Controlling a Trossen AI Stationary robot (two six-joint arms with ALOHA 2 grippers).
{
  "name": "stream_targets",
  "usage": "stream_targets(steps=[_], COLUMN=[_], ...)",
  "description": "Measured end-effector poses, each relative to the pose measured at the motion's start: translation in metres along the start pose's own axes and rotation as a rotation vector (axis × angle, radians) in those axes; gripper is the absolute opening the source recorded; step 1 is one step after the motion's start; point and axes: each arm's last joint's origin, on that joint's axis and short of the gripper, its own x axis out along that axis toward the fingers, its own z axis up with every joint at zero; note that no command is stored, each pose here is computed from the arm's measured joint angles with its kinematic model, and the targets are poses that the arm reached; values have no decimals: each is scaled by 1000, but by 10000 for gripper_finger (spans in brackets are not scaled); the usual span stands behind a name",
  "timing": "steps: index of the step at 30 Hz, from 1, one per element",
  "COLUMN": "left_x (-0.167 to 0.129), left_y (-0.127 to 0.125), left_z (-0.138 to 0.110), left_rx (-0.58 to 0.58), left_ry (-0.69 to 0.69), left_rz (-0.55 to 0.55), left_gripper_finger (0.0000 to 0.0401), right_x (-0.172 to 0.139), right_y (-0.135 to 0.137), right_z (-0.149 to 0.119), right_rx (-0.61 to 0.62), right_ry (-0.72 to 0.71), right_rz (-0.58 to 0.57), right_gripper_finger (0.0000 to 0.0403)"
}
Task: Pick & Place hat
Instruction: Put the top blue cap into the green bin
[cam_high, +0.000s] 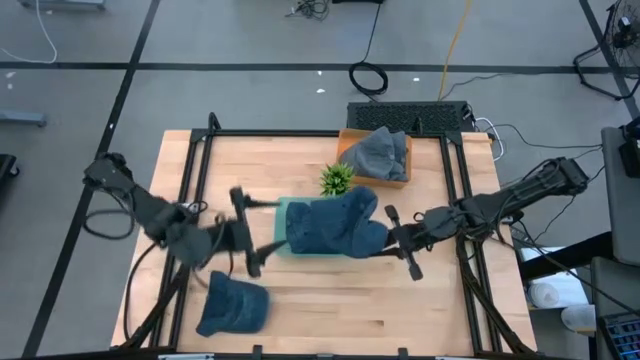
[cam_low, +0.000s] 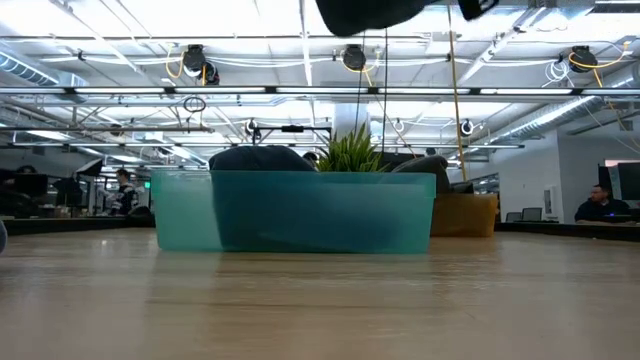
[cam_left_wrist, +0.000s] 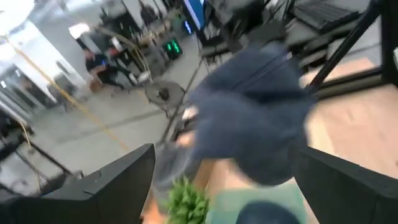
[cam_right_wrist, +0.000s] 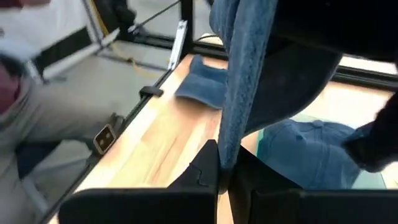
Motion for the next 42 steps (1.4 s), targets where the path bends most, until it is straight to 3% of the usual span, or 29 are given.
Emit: stream_targets(steps=[4, 10, 18, 23, 29, 42], left_x=[2, 5, 11, 22, 38, 69], left_y=[30, 61, 87, 88, 81, 60], left_z=[-8, -18, -30, -35, -41, -57], left_rx=[-23, -115, -230, -252, -249, -278], left_ry=[50, 90, 153, 190, 248, 393], left_rz=[-10, -184, -346, -370, -356, -380], left_gripper_finger=[372, 372, 372, 372, 372, 372], right_x=[8, 33, 69, 89, 104, 101], right_y=[2, -6, -18, -25, -30, -28], right_z=[11, 26, 50, 60, 72, 79], right_rx=[-46, -53, -148, -189, -210, -238], right_ry=[64, 303, 505, 576, 547, 518], right_rz=[5, -28, -24, -17, 29, 34], right_gripper_finger=[0, 0, 0, 0, 0, 0])
